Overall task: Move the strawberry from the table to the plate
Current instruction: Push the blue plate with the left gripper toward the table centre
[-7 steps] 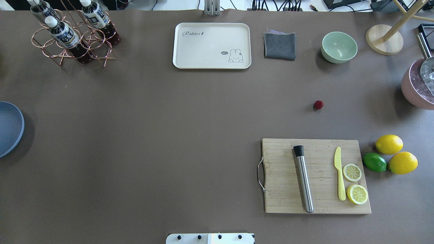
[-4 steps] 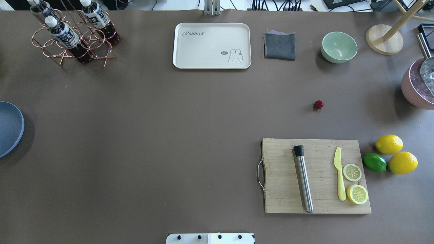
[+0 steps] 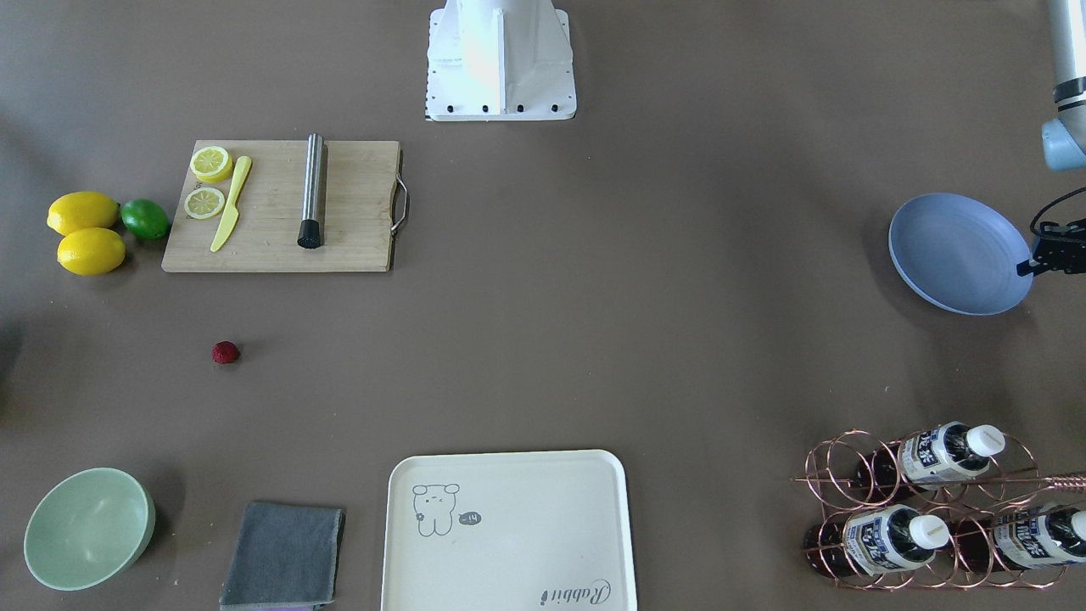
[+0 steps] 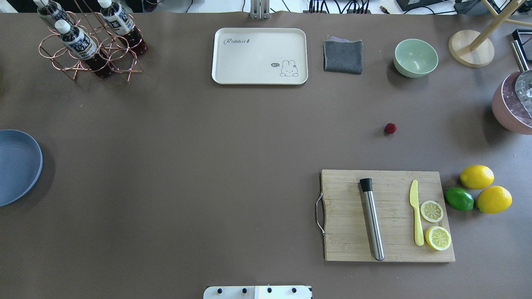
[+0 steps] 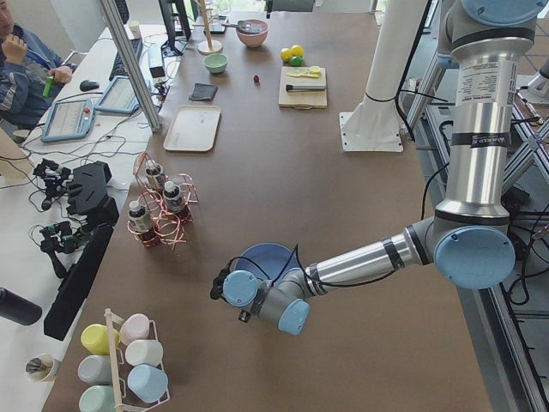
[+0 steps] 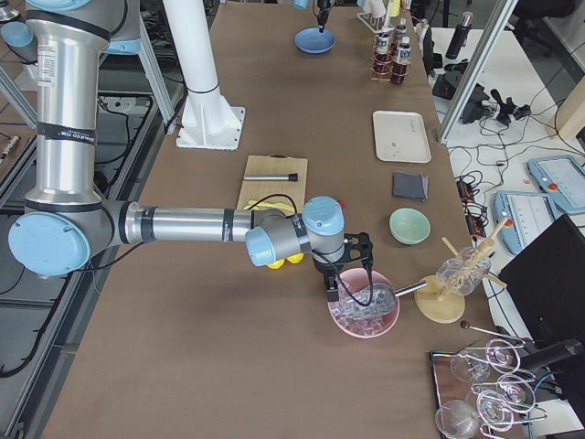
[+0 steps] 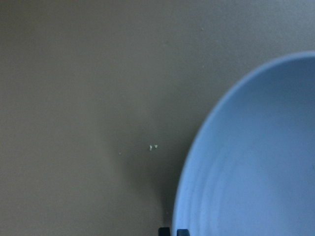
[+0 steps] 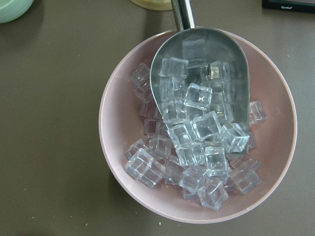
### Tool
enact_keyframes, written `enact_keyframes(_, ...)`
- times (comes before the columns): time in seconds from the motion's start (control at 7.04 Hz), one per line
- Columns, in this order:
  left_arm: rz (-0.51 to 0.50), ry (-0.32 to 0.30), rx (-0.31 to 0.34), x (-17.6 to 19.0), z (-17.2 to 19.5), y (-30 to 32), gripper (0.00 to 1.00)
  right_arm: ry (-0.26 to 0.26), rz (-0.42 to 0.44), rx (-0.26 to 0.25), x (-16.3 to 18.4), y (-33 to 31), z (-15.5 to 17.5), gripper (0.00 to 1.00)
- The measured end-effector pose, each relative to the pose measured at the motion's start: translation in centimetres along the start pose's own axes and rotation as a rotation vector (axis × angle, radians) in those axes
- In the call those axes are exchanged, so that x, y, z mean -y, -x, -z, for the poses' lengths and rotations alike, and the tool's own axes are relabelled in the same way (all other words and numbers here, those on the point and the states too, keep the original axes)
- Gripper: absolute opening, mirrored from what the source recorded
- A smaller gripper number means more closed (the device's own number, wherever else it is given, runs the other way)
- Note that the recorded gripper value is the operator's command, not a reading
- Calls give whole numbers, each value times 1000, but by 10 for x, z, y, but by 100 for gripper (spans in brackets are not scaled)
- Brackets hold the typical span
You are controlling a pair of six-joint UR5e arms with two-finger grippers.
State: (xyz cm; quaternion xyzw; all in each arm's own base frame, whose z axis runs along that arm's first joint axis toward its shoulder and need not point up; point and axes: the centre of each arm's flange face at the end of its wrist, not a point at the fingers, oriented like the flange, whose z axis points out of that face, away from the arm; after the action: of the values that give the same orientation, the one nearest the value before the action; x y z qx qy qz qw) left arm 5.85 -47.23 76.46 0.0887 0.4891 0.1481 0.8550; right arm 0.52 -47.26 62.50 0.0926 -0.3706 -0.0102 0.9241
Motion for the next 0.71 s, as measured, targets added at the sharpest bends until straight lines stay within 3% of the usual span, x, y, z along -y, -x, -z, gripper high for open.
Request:
enact_keyframes(0.43, 136, -97, -60, 58, 42, -87, 0, 0, 0, 1, 0, 0, 0, 100)
enact_keyframes(0.71, 219, -113, -117, 96, 39, -188, 0, -1, -1, 2, 1, 1, 0, 100)
